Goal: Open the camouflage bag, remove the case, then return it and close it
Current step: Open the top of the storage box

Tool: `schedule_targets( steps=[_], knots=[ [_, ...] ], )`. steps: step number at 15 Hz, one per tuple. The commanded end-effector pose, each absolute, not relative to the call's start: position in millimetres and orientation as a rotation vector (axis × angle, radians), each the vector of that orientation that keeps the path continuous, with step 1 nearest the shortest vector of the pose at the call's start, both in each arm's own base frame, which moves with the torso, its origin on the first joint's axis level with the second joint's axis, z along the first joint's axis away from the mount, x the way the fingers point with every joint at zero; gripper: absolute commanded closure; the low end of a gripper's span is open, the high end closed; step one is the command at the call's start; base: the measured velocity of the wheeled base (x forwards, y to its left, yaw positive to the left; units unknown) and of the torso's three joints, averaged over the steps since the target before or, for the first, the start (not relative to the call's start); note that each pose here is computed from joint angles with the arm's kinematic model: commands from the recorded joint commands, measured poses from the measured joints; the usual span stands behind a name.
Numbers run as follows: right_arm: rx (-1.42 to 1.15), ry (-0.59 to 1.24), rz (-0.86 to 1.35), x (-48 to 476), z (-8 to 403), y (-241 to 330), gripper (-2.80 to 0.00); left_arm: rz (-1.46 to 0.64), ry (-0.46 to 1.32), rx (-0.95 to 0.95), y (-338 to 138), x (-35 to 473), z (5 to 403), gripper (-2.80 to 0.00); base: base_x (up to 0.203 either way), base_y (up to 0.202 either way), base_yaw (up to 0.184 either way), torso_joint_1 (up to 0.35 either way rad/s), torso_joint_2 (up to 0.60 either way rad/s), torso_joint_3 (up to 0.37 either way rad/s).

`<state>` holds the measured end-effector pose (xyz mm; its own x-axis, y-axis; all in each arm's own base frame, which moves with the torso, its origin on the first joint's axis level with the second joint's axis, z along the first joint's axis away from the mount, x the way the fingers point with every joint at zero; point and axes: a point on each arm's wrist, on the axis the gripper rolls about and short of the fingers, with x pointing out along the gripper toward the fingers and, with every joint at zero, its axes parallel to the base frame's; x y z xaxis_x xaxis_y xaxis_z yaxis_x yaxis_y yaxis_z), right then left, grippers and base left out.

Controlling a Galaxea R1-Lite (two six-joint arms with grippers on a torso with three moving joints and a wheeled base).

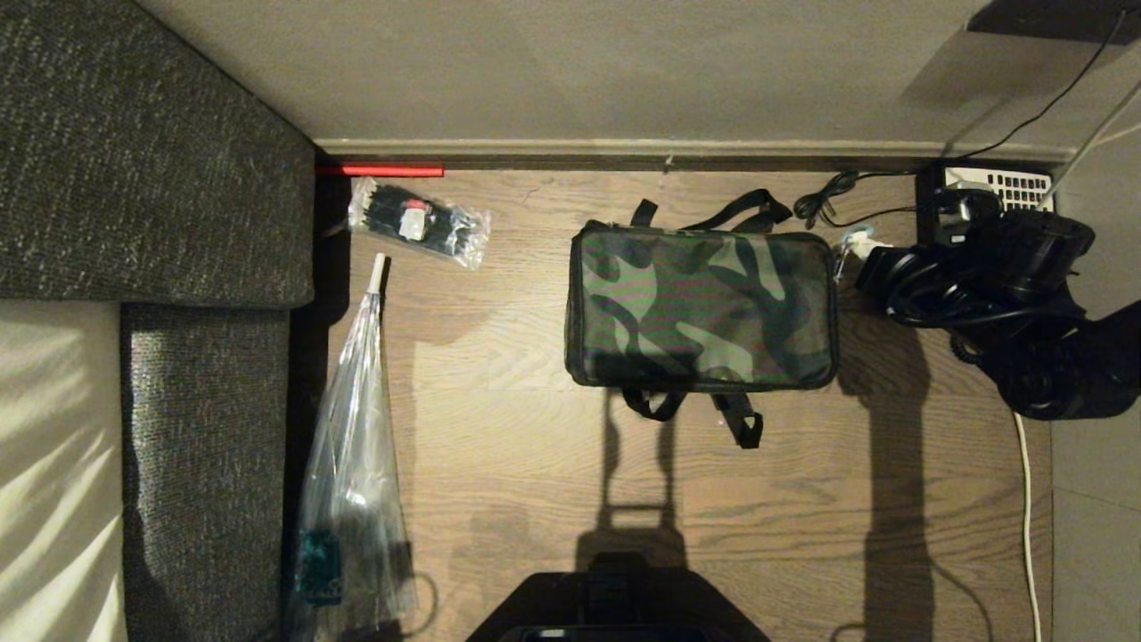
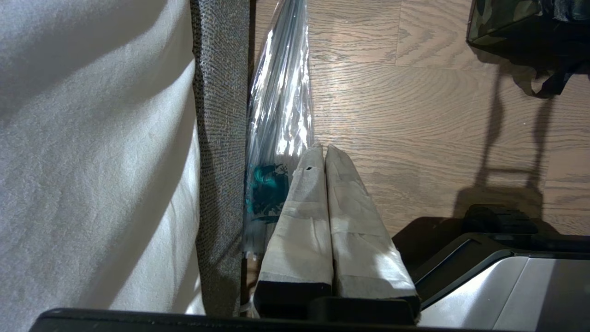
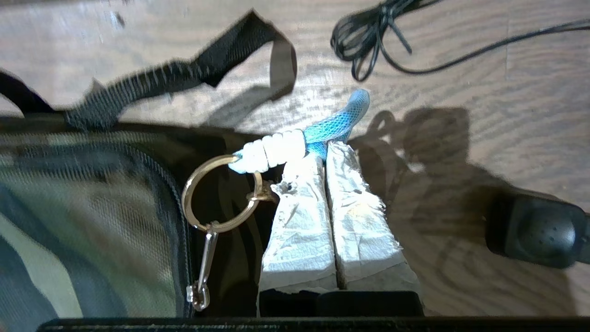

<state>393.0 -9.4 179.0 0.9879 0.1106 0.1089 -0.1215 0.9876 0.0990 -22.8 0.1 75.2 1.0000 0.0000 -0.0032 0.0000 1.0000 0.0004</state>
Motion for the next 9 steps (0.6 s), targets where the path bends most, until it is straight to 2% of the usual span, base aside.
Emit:
schedule_targets(
  steps=[1,9],
  knots=[
    [0.118,-0.125,0.120,395.5,183.6,-9.5,0.00,0.000,0.003,0.000,0.1,-22.8,75.2,0.00,0.000,0.000,0.000,0.000,0.00,0.000],
    [0.147,-0.158,0.141,402.2,191.5,-3.1,0.00,0.000,0.003,0.002,0.1,-22.8,75.2,0.00,0.000,0.000,0.000,0.000,0.00,0.000]
  ],
)
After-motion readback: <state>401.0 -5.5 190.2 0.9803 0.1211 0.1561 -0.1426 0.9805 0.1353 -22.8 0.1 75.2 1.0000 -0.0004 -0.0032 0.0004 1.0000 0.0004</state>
